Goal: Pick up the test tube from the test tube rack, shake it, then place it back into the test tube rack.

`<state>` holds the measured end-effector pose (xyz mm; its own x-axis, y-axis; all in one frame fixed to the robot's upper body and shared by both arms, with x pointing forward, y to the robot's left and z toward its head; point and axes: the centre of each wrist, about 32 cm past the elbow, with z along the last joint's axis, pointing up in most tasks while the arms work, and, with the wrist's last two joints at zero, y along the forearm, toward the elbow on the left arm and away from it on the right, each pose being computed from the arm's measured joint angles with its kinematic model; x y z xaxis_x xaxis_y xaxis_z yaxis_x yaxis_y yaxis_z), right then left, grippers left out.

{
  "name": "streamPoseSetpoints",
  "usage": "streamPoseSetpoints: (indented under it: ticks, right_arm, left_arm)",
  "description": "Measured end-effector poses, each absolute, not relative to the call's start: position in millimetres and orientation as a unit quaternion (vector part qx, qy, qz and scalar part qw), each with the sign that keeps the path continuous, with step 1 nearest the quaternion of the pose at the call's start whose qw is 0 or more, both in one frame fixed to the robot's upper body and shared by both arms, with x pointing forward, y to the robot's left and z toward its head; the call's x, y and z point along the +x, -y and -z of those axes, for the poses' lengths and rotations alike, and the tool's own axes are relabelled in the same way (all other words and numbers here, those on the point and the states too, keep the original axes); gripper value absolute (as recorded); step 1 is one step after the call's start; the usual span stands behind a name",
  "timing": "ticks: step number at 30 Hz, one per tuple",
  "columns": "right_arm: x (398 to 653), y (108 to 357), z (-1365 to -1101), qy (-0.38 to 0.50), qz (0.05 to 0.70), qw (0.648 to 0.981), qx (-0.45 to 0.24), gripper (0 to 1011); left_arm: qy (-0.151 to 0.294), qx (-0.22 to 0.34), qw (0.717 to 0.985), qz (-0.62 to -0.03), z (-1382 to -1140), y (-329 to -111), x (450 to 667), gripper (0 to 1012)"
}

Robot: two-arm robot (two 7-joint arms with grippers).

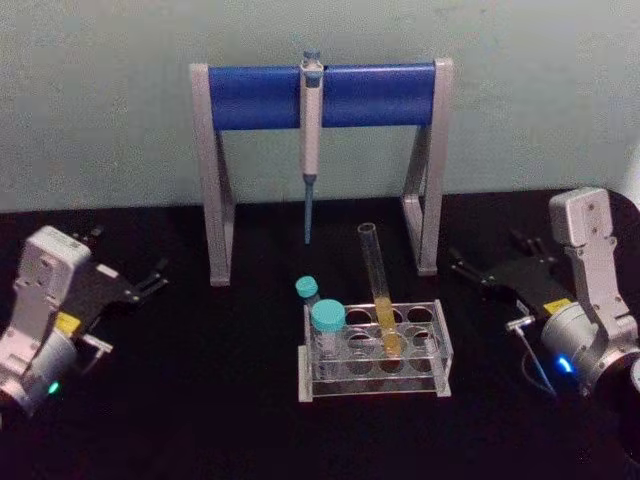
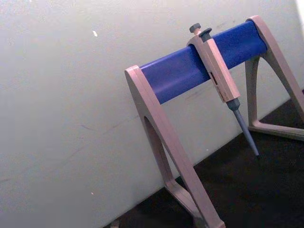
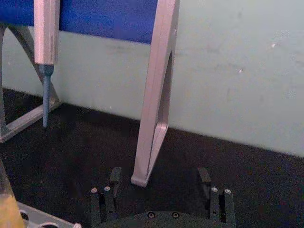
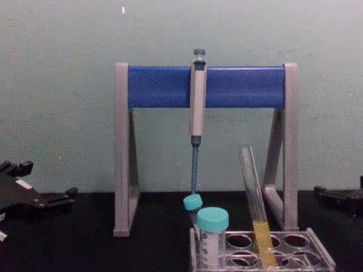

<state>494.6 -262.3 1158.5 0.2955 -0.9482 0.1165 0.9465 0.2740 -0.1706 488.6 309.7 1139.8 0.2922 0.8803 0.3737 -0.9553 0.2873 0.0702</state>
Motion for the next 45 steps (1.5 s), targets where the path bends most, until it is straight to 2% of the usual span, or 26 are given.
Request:
streamPoseSetpoints:
  ticks: [45]
  right_arm:
    - [495.0, 262.6, -1157.8, -0.007, 0.590, 0.801, -0.103, 1000]
  left_arm:
    - [0.132, 0.141, 0.791, -0.580, -1139.8, -309.7, 488.6, 1001]
